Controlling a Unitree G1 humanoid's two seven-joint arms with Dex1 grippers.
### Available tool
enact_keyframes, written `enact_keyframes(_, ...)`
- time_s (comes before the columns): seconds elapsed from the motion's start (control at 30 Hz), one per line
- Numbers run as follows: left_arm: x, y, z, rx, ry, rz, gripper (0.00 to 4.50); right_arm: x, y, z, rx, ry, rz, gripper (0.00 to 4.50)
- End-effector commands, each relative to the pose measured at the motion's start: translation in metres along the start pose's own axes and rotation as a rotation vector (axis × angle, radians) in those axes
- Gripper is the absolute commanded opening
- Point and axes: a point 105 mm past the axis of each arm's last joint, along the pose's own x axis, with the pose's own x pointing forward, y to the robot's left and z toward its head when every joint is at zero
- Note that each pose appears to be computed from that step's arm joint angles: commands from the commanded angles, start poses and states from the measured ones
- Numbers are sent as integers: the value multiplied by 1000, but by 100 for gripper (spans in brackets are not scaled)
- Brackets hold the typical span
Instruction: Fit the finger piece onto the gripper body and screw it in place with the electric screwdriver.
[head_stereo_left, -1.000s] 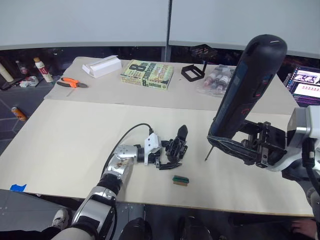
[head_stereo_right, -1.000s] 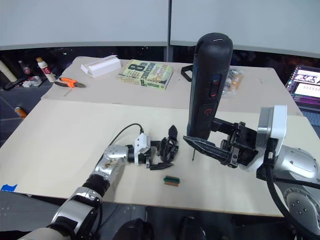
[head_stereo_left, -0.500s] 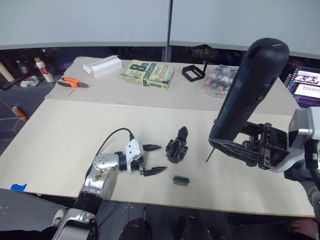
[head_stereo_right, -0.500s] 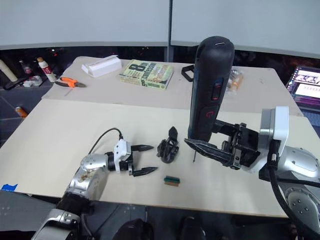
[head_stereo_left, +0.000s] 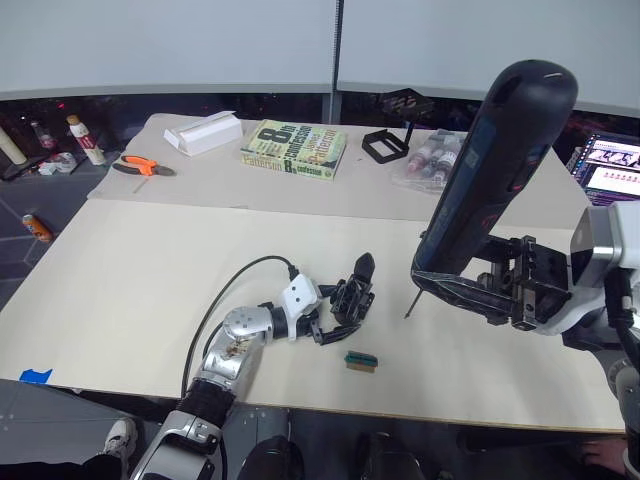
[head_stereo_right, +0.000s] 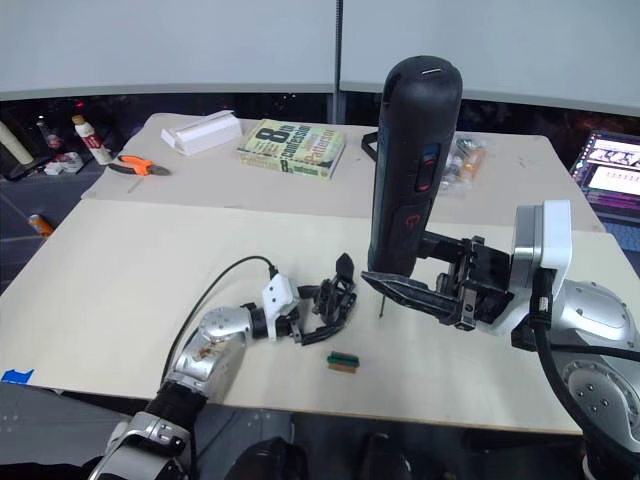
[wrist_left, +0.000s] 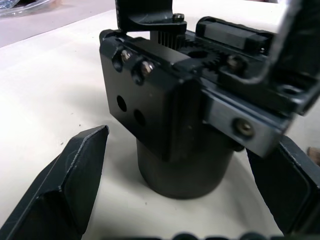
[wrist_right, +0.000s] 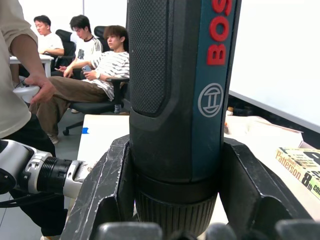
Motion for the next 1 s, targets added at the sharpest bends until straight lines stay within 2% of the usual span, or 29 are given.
enact_keyframes(0.03,9,-3,3,22,-13,-21,446,3,4,11,-41,-32,16,192)
enact_keyframes(0.33,7,0,-2,13,6,-37,446,4,4,13,-48,-29,10,192)
enact_keyframes(0.4,7,-1,-4,13,14,-51,394,4,3,14,-50,-29,11,192)
enact_keyframes(0.5,7,-3,-6,4,23,-71,261,6,2,16,-53,-31,17,192)
enact_keyframes(0.53,7,-3,-6,4,24,-72,232,6,1,17,-55,-33,20,192)
enact_keyframes(0.77,7,-2,-6,-6,14,-69,233,24,-6,35,-40,-78,57,192)
enact_keyframes(1.0,7,-4,-7,-8,9,-89,233,58,-18,43,-3,-88,87,192)
